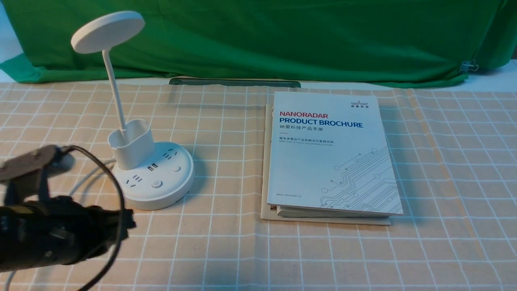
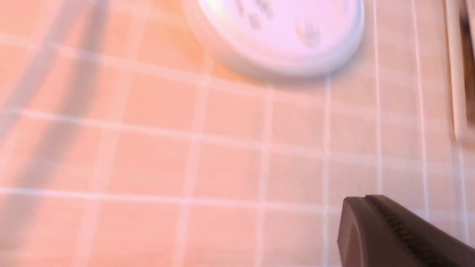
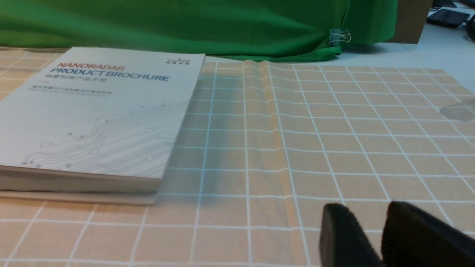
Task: Turn on the table lamp on the light coffee tablecloth with your hand.
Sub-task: 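Press the power button on the lamp base to turn the lamp on with the left gripper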
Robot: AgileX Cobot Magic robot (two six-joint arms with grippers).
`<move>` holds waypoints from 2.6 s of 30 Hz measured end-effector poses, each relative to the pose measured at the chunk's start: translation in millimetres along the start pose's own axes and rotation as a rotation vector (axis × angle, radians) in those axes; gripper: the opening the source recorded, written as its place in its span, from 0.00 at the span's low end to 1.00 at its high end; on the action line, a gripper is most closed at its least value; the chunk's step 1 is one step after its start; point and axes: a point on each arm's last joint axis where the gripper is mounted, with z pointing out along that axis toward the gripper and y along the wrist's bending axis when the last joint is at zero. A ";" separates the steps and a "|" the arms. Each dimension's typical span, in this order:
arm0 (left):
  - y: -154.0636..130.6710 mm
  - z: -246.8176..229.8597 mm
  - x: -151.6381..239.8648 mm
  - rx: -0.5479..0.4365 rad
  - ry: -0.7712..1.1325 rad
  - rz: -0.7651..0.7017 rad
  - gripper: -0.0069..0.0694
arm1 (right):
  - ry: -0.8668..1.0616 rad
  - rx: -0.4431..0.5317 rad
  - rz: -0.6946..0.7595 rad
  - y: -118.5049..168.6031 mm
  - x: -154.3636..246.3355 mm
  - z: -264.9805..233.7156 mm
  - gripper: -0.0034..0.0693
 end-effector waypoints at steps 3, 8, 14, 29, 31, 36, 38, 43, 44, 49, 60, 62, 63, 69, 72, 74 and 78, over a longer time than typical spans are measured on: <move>-21.5 24.2 -8.9 0.033 0.096 0.086 0.09 | 0.000 0.000 0.000 0.0 0.0 0.0 0.37; -48.8 52.6 -32.3 0.000 0.137 0.200 0.09 | 0.000 0.000 0.000 0.0 0.0 0.0 0.37; -62.7 85.5 -79.5 -0.099 0.080 0.266 0.09 | 0.000 0.000 0.000 0.0 0.0 0.0 0.37; -52.0 124.4 -111.5 -0.215 0.090 0.281 0.09 | 0.000 0.000 0.000 0.0 0.0 0.0 0.37; -47.0 125.7 -112.7 -0.225 0.094 0.262 0.09 | 0.000 0.000 0.000 0.0 0.0 0.0 0.37; -43.8 126.6 -114.0 -0.229 0.090 0.251 0.09 | 0.000 0.000 0.000 0.0 0.0 0.0 0.37; -42.8 129.3 -113.0 -0.231 0.096 0.250 0.09 | 0.000 0.000 0.000 0.0 0.0 0.0 0.37; -39.2 136.9 -109.7 -0.240 0.118 0.246 0.09 | 0.000 0.000 0.000 0.0 0.0 0.0 0.37; -38.8 137.8 -109.3 -0.241 0.120 0.246 0.09 | 0.000 0.000 0.000 0.0 0.0 0.0 0.37; -38.3 139.0 -109.3 -0.240 0.117 0.246 0.09 | 0.000 0.000 0.000 0.0 0.0 0.0 0.37; -35.5 145.5 -107.4 -0.251 0.145 0.242 0.09 | 0.000 0.000 0.000 0.0 0.0 0.0 0.37; -35.4 145.9 -107.5 -0.252 0.147 0.242 0.09 | -0.001 0.000 0.000 0.0 -0.1 0.0 0.37; -35.4 145.8 -107.4 -0.253 0.149 0.241 0.09 | -0.001 0.000 0.000 0.0 -0.1 0.0 0.37; -35.4 146.0 -107.5 -0.255 0.154 0.240 0.09 | -0.001 0.000 0.000 0.0 -0.1 0.0 0.37; -34.2 148.5 -106.3 -0.259 0.165 0.240 0.09 | -0.001 0.000 0.000 0.0 -0.1 0.0 0.37; -33.9 148.9 -105.7 -0.260 0.170 0.246 0.09 | -0.001 0.000 0.000 0.0 -0.1 0.0 0.37; -36.8 143.3 -109.0 -0.250 0.151 0.255 0.09 | -0.001 0.000 0.000 0.0 -0.1 0.0 0.37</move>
